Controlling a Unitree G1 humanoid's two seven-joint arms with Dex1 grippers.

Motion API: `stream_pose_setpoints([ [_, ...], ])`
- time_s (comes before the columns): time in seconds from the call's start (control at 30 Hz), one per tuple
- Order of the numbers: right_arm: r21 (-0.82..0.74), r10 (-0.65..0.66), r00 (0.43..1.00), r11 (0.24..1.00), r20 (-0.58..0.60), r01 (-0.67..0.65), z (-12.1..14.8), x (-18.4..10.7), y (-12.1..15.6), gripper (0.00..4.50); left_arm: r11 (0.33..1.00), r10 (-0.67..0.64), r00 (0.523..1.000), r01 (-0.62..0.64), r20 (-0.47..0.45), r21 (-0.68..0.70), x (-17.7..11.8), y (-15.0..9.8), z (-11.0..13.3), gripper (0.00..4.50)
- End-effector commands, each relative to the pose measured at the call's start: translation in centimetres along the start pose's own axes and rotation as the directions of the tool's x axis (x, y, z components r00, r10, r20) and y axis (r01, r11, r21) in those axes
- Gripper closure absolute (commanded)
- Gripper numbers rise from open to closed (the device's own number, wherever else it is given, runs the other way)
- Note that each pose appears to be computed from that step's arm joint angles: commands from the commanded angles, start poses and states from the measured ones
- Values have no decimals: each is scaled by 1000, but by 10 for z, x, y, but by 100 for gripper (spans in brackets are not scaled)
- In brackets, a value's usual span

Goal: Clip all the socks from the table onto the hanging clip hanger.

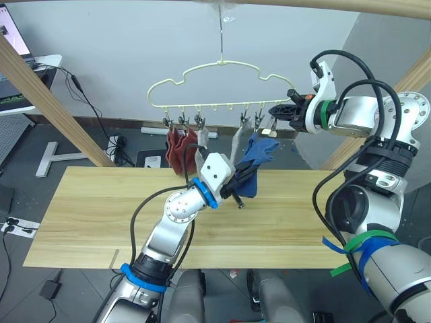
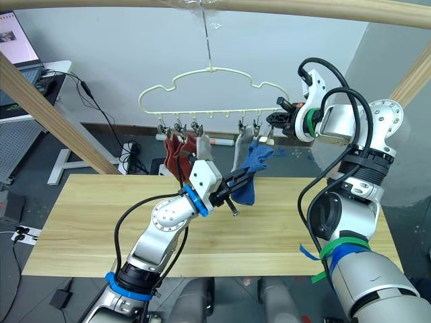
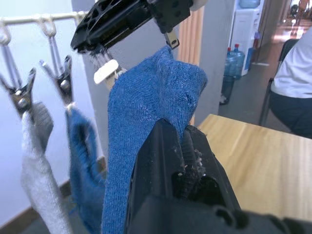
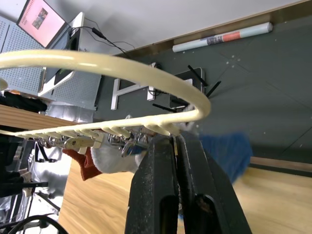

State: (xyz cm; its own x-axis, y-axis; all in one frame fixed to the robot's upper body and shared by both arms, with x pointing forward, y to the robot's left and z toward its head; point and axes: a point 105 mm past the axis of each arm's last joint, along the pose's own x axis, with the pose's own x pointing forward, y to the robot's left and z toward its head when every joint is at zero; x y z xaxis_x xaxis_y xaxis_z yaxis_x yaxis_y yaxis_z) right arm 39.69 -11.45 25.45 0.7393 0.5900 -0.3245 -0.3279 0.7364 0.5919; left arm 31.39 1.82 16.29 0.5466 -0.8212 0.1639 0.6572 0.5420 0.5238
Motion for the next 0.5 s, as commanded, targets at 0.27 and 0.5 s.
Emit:
stream_pose_setpoints([
  [0.27,25,-54,999,998,1,54,4,-7,-9,450,996,70,997,-70,17,56,13,11,-2,447],
  [0.5,38,-57,998,998,-3,57,3,-7,-9,450,992,105,994,-107,44,63,25,16,3,447],
])
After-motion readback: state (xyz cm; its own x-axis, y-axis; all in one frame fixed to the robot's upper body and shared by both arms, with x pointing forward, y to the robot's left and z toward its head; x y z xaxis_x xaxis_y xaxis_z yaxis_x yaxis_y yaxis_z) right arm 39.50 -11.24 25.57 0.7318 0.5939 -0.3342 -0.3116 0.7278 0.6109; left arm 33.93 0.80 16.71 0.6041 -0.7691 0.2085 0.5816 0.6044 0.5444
